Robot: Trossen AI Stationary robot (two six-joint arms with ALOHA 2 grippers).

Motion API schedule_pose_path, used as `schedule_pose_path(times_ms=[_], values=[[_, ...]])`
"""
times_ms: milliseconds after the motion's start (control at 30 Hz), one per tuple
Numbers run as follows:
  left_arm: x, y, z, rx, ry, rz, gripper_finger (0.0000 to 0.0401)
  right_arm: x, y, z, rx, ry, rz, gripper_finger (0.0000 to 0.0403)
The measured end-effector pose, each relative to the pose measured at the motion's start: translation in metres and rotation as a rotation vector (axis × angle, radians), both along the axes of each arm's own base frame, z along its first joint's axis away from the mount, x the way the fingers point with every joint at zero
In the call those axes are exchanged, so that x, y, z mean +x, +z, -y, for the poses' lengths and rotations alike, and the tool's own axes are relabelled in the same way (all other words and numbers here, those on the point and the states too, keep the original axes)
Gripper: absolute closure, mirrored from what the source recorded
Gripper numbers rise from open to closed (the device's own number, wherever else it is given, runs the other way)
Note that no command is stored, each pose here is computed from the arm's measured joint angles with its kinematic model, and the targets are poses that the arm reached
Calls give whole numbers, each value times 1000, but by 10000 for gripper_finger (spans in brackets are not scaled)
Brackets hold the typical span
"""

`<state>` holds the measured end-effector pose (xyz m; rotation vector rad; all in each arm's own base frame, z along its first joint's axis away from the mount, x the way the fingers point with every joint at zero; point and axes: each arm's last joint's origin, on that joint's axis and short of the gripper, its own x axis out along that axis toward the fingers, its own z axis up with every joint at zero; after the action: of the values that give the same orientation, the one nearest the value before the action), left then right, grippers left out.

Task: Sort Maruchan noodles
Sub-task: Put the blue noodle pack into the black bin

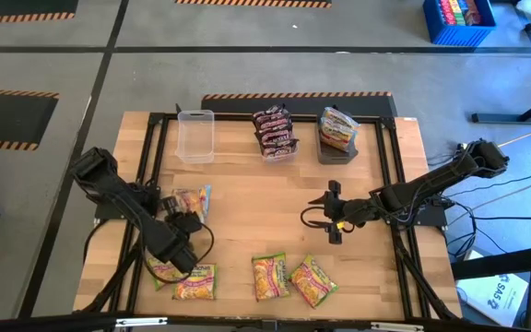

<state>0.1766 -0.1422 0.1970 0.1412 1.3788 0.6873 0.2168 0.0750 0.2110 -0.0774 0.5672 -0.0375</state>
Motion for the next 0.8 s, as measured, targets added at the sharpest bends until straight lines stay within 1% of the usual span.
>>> schedule_pose_path(times_ms=[200,333,500,600,700,800], values=[[25,37,6,13,-99,127,401,0,0,0,0,0,1,153],[47,52,6,16,-202,233,401,0,0,0,0,0,0,153],[82,54,1,-7,-364,357,401,0,0,0,0,0,-1,153],[102,52,-7,5,-452,425,401,0,0,0,-1,0,-3,153],[119,51,-16,21,-537,501,401,0,-1,0,-2,-1,-8,153],[132,46,-24,6,-617,578,401,-1,-1,0,2,-4,-10,153]])
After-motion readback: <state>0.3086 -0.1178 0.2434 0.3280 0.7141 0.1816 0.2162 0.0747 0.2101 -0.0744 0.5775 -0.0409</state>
